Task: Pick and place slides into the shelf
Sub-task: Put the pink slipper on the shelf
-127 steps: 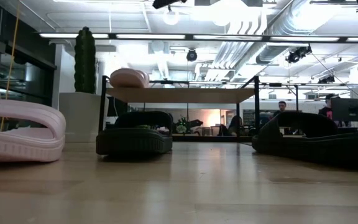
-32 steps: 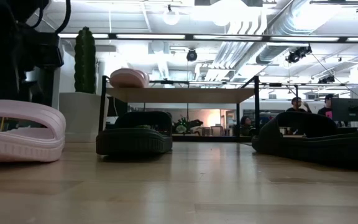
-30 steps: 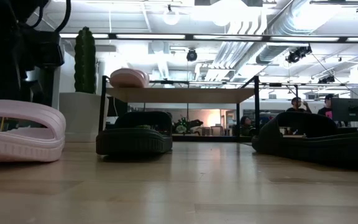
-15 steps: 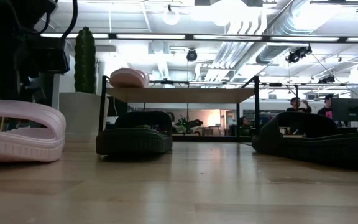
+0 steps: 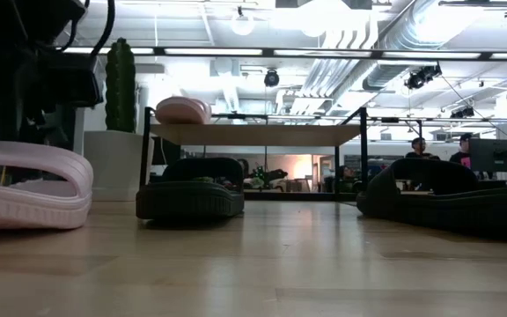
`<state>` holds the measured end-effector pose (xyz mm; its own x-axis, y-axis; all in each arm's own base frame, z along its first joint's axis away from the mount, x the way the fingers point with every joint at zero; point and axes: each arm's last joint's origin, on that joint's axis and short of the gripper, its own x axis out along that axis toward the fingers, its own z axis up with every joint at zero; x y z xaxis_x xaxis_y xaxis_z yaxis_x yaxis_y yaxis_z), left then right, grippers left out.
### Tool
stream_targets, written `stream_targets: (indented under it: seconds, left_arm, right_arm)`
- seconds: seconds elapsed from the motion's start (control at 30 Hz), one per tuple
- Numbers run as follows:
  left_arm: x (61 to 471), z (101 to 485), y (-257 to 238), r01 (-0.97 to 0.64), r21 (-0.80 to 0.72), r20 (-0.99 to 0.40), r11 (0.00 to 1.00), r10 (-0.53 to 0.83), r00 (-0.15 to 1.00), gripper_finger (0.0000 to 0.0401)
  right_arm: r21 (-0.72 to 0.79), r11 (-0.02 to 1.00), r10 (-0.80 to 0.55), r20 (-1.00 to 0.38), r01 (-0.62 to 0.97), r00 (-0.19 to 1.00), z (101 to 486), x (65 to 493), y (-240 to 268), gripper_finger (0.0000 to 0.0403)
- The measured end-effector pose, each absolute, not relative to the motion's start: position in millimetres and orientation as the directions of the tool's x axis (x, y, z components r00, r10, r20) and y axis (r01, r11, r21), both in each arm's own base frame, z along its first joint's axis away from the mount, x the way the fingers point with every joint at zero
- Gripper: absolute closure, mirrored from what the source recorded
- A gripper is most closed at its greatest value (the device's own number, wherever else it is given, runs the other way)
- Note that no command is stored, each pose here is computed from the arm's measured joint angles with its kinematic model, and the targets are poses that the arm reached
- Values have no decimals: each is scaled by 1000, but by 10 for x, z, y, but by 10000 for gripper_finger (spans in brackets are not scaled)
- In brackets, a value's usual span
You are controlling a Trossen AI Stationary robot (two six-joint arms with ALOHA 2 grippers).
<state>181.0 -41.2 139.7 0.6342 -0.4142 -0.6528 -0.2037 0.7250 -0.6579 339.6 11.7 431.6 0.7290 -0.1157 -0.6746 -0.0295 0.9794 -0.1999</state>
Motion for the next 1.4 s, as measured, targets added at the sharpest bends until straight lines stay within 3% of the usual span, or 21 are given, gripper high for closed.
stream_targets:
  seconds: [0.2, 0.6, 0.8, 0.97, 1.4]
  left_arm:
    - [1817, 1405, -414, -195, -663, -644, 723, -418, 641, 219]
    - [1818, 1407, -414, -178, -657, -642, 733, -419, 642, 390]
    - [1826, 1416, -417, -167, -661, -633, 731, -424, 648, 376]
    - [1841, 1434, -419, -145, -665, -615, 733, -426, 664, 395]
    - [1924, 1560, -443, -36, -716, -498, 697, -474, 726, 393]
  right_arm:
    - [-200, 979, -116, -676, -30, 728, 4308, 3404, 117, 234]
    - [-202, 979, -115, -683, -34, 721, 4270, 3446, 119, 234]
    - [-201, 979, -115, -684, -35, 720, 4268, 3446, 119, 234]
    - [-202, 979, -116, -684, -34, 720, 4268, 3447, 119, 234]
    - [-257, 966, -173, -681, -11, 712, 4267, 3440, 116, 234]
